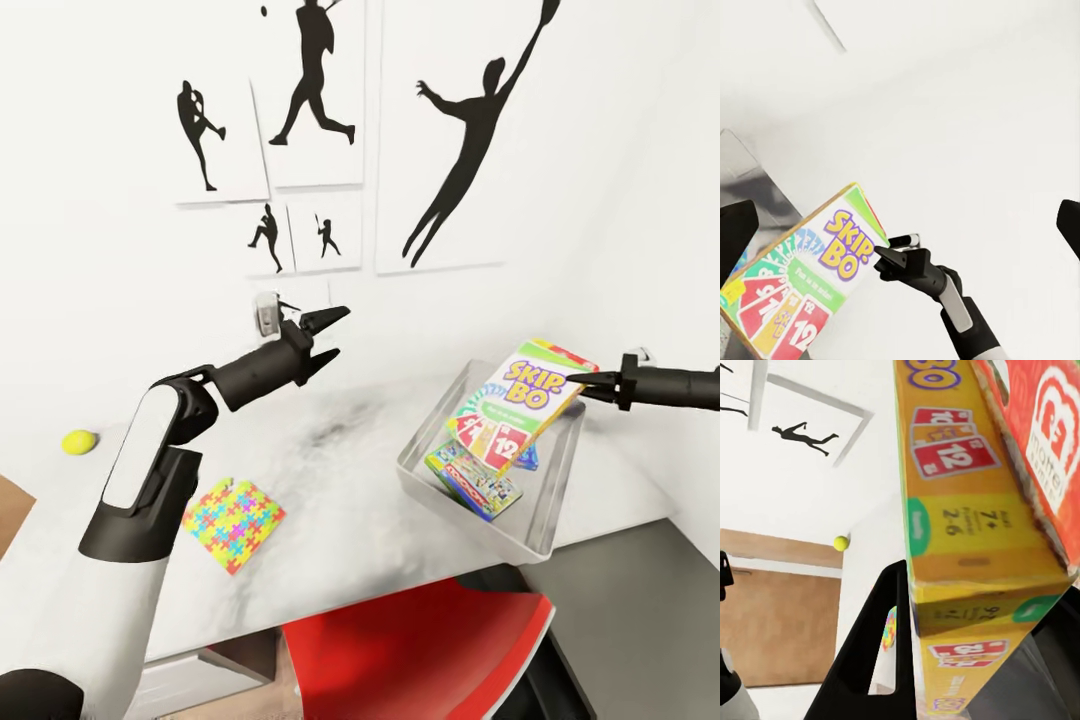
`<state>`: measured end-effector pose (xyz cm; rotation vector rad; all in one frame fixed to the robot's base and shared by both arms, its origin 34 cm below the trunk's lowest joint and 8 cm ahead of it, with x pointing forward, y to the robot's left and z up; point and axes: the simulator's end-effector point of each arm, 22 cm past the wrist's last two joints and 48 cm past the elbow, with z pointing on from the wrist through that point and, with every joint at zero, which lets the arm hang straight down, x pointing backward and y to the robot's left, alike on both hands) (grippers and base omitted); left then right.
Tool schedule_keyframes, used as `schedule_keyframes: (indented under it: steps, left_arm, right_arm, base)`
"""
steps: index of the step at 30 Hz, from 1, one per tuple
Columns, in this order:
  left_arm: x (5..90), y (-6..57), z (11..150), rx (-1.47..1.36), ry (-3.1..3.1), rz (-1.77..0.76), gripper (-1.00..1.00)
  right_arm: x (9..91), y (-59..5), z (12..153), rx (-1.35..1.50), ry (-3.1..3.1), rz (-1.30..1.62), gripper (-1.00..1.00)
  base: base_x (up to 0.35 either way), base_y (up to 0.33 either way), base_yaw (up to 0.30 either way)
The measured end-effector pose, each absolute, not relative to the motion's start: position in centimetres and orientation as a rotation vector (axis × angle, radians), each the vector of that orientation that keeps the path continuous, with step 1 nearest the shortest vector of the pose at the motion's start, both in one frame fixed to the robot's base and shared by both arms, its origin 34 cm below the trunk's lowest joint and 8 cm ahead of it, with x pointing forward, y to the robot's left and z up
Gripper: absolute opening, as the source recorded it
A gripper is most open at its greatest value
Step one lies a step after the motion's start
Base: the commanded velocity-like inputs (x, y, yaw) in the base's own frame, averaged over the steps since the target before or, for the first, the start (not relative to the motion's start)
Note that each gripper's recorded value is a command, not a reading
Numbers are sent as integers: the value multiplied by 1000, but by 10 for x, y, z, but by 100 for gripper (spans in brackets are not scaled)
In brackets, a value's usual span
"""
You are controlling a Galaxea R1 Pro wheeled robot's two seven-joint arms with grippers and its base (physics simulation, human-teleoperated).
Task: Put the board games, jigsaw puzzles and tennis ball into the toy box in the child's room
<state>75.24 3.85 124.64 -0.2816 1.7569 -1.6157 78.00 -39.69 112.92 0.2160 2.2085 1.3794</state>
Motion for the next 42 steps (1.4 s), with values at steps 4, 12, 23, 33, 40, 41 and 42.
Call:
schedule_keyframes:
  steps: [4,12,23,33,40,41,42]
  left_arm:
    - [757,35,1268,-265,1730,-1656,100]
    - [760,34,1269,-266,1726,-1677,100]
    - [765,33,1261,-277,1733,-1684,100]
    - [774,30,1260,-289,1768,-1672,100]
    - [776,27,1255,-300,1783,-1678,100]
    - [777,27,1254,-302,1784,-1678,100]
    - [777,27,1253,-303,1786,-1679,100]
  right_arm:
    - [784,-397,1135,207,2191,1388,-100]
    - [787,-397,1129,210,2194,1390,-100]
    - [790,-397,1118,218,2205,1390,-100]
    - [791,-397,1108,226,2220,1391,-100]
    - [793,-397,1100,233,2229,1393,-100]
    - [793,-397,1099,234,2231,1394,-100]
    - [793,-397,1097,235,2232,1394,-100]
  base:
    - [0,0,0]
    - [0,0,0]
    - [0,0,0]
    - [0,0,0]
    - [0,0,0]
    - [0,0,0]
    - [0,0,0]
